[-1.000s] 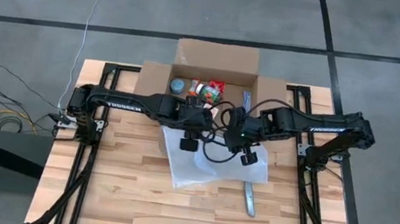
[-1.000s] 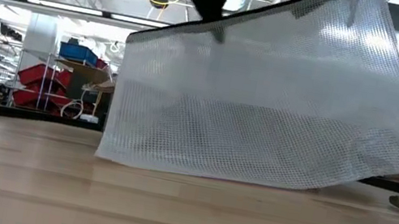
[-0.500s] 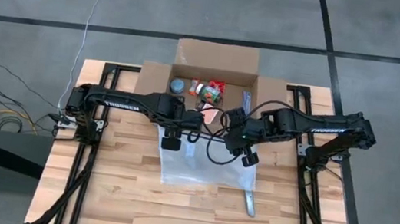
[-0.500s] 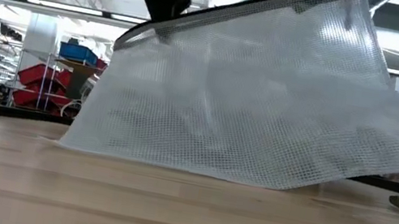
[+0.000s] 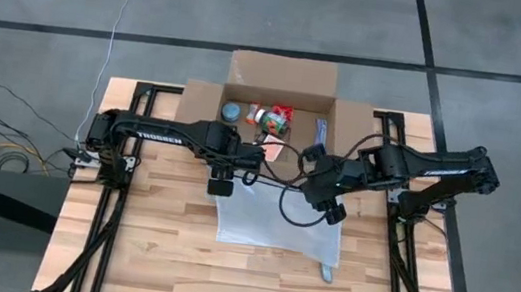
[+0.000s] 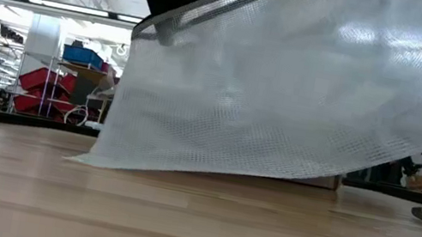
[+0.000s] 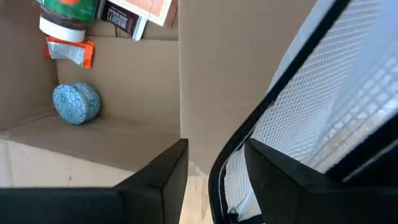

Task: Unpack boxes
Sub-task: Put the green supplement bottle into the transparent zip bag

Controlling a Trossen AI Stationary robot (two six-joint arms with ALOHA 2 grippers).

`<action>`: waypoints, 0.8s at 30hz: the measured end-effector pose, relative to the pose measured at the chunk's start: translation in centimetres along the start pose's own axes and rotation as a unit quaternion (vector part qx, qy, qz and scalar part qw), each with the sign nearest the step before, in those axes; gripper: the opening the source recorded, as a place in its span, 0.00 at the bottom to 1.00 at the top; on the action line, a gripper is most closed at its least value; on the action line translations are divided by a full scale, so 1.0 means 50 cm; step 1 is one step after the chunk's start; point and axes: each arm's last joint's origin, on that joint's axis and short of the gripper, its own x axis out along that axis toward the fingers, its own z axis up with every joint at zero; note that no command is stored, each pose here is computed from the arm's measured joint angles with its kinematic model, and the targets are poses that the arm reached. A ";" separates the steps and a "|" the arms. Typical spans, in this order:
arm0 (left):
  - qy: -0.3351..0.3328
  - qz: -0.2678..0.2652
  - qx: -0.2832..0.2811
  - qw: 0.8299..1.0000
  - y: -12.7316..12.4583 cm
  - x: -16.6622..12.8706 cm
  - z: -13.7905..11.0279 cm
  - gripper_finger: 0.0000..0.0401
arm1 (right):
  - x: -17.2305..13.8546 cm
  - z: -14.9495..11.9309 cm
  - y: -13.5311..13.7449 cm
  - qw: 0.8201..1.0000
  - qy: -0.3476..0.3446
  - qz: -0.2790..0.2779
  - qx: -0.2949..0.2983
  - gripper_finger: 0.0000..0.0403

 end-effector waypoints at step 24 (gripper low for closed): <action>-0.126 0.055 -0.132 0.982 -0.038 -0.204 -0.089 0.00 | 0.005 0.003 -0.066 0.995 -0.057 -0.069 0.035 0.00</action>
